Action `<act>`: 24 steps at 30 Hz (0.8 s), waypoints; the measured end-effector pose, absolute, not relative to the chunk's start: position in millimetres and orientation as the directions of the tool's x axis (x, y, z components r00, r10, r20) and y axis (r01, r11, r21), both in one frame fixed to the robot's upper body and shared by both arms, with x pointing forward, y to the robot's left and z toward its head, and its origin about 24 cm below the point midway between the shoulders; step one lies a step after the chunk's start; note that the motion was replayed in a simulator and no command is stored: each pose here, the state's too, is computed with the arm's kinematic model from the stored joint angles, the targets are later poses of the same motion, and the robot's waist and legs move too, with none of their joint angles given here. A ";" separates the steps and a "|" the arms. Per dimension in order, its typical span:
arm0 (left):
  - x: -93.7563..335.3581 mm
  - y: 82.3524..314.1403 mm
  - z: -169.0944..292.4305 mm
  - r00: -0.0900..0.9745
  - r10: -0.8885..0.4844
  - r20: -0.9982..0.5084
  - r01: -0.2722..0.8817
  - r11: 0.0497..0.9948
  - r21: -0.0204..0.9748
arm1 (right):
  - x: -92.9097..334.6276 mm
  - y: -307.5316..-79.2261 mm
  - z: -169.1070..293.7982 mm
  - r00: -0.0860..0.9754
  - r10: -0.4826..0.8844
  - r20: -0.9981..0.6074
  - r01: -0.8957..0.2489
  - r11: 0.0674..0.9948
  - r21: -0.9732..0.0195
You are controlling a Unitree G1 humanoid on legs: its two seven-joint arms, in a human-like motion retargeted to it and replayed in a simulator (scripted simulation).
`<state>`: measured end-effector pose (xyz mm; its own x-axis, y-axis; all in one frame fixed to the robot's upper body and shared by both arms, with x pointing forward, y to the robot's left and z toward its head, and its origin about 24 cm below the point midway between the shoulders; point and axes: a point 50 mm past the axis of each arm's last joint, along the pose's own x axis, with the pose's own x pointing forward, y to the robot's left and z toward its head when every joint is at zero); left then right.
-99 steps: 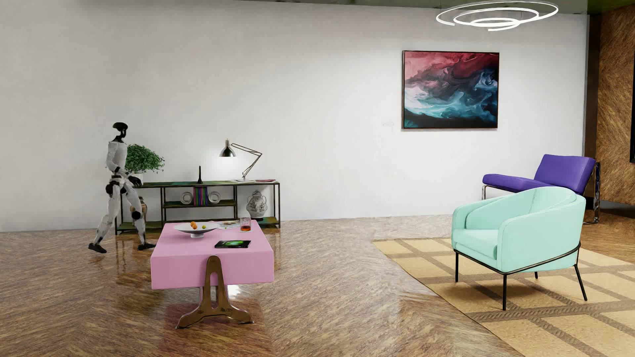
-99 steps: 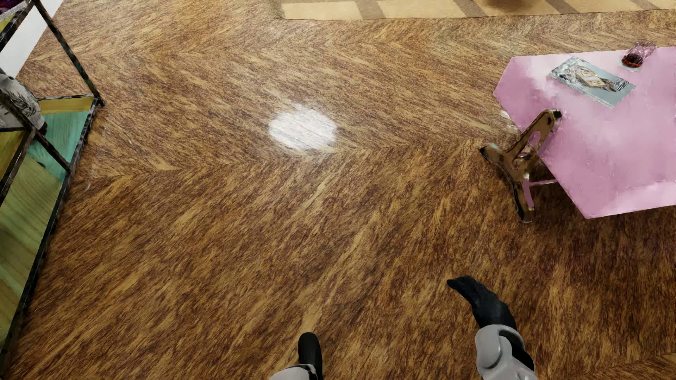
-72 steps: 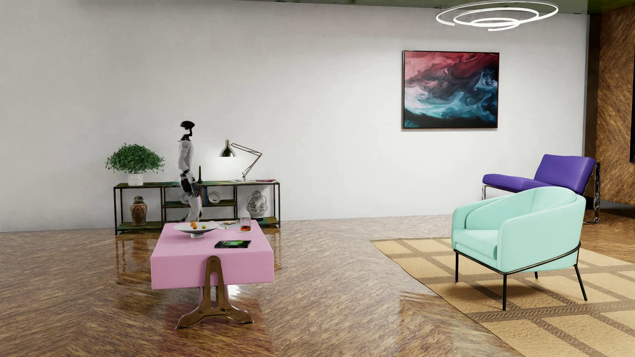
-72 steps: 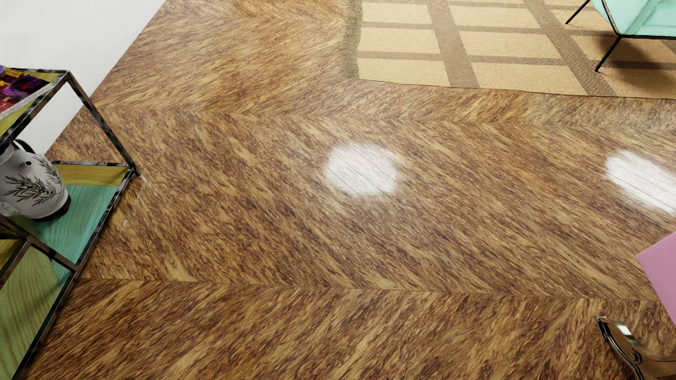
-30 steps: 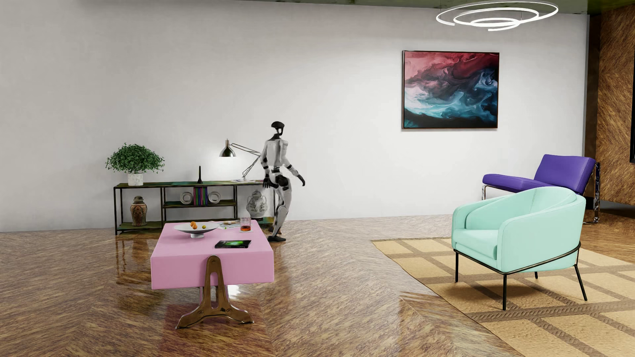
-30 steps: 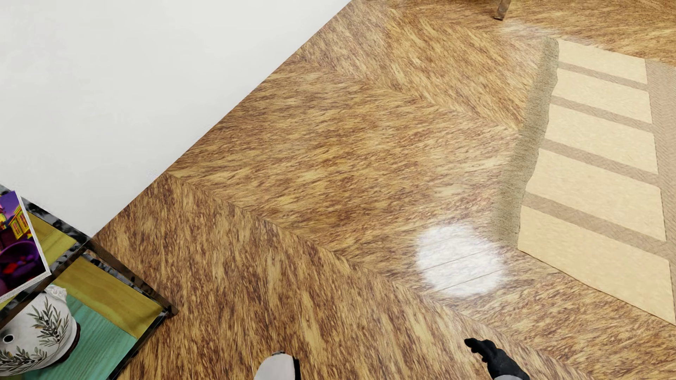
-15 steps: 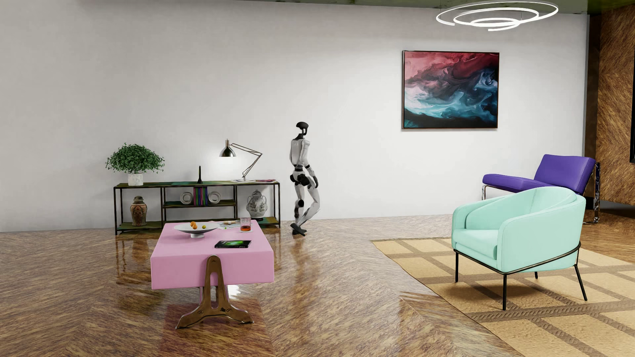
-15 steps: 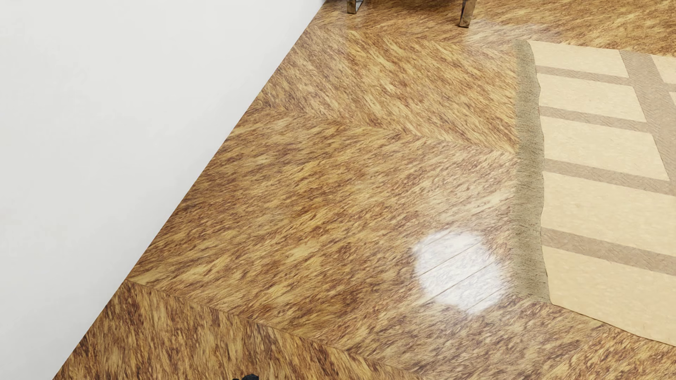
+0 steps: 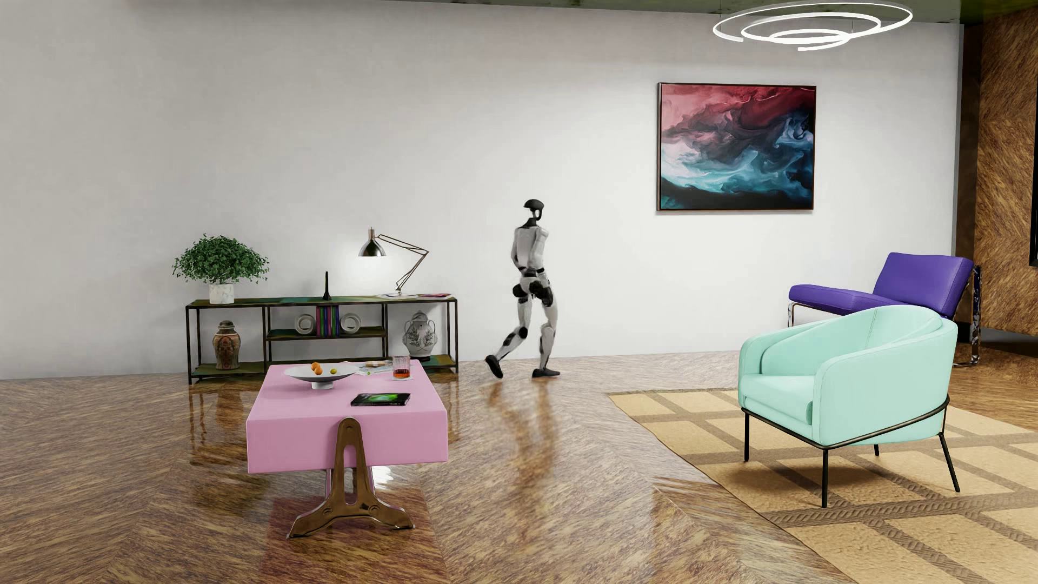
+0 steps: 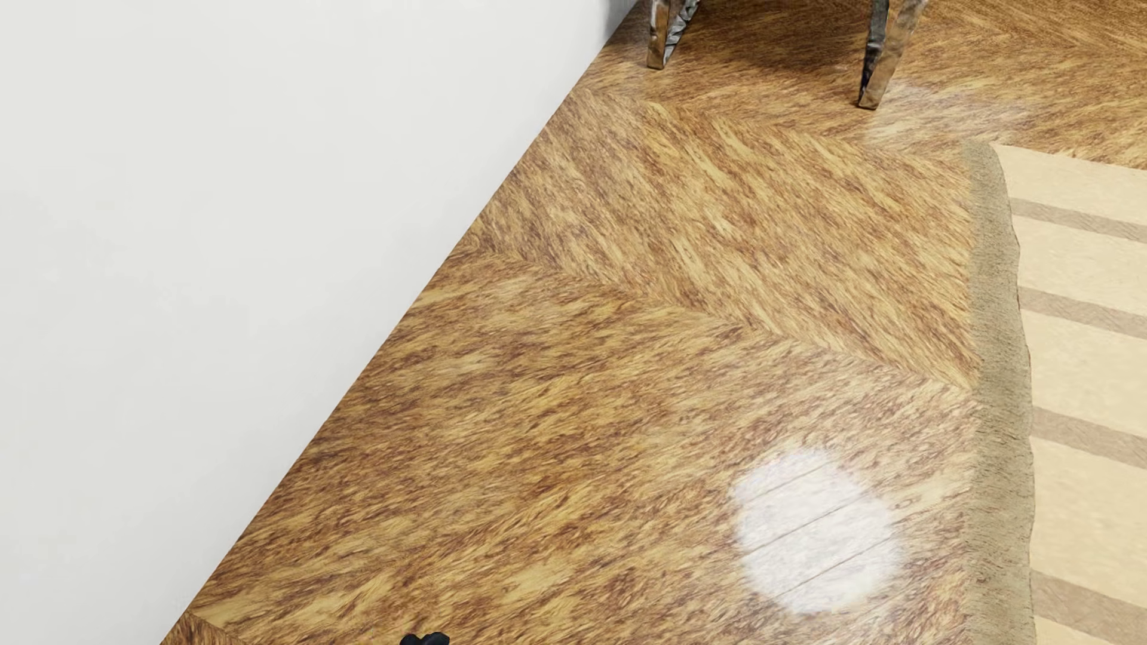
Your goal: Move towards the dark blue armchair
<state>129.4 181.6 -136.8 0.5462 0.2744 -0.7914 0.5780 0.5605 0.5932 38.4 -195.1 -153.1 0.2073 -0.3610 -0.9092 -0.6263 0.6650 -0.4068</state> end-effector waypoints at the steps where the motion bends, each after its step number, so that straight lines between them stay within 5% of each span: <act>1: 110.9 178.3 -146.3 0.461 0.210 -0.862 0.717 0.483 0.502 | 57.8 -197.3 -149.5 0.254 -0.376 -0.891 -0.582 0.676 -0.451; 3: 84.1 182.3 -155.3 0.323 0.175 -0.930 0.815 0.448 0.367 | 98.8 -203.3 -137.0 0.410 -0.402 -0.819 -0.475 0.673 -0.567; 6: 54.3 199.8 -155.6 0.309 0.401 -0.862 0.568 0.649 0.506 | 162.4 -199.8 -105.5 0.661 -0.356 -0.661 -0.362 0.620 -0.696; 8: 36.1 198.2 -157.4 0.269 0.463 -0.845 0.508 0.677 0.533 | 192.0 -191.0 -81.0 0.789 -0.274 -0.550 -0.309 0.598 -0.740; 12: 25.0 184.1 -161.8 0.208 0.283 -0.936 0.615 0.706 0.350 | 215.5 -169.3 -57.7 0.876 -0.152 -0.458 -0.290 0.594 -0.751; 16: 47.3 179.2 -158.4 0.284 0.327 -0.901 0.569 0.699 0.433 | 184.9 -174.2 -88.0 0.768 -0.207 -0.606 -0.409 0.570 -0.712; 21: 95.1 189.5 -148.1 0.431 0.378 -0.819 0.491 0.663 0.565 | 111.5 -201.2 -141.5 0.355 -0.251 -0.901 -0.840 0.338 -0.425; 24: 147.8 208.6 -126.4 0.566 0.416 -0.712 0.394 0.622 0.677 | 83.7 -229.1 -137.1 0.364 -0.403 -0.840 -0.624 0.564 -0.541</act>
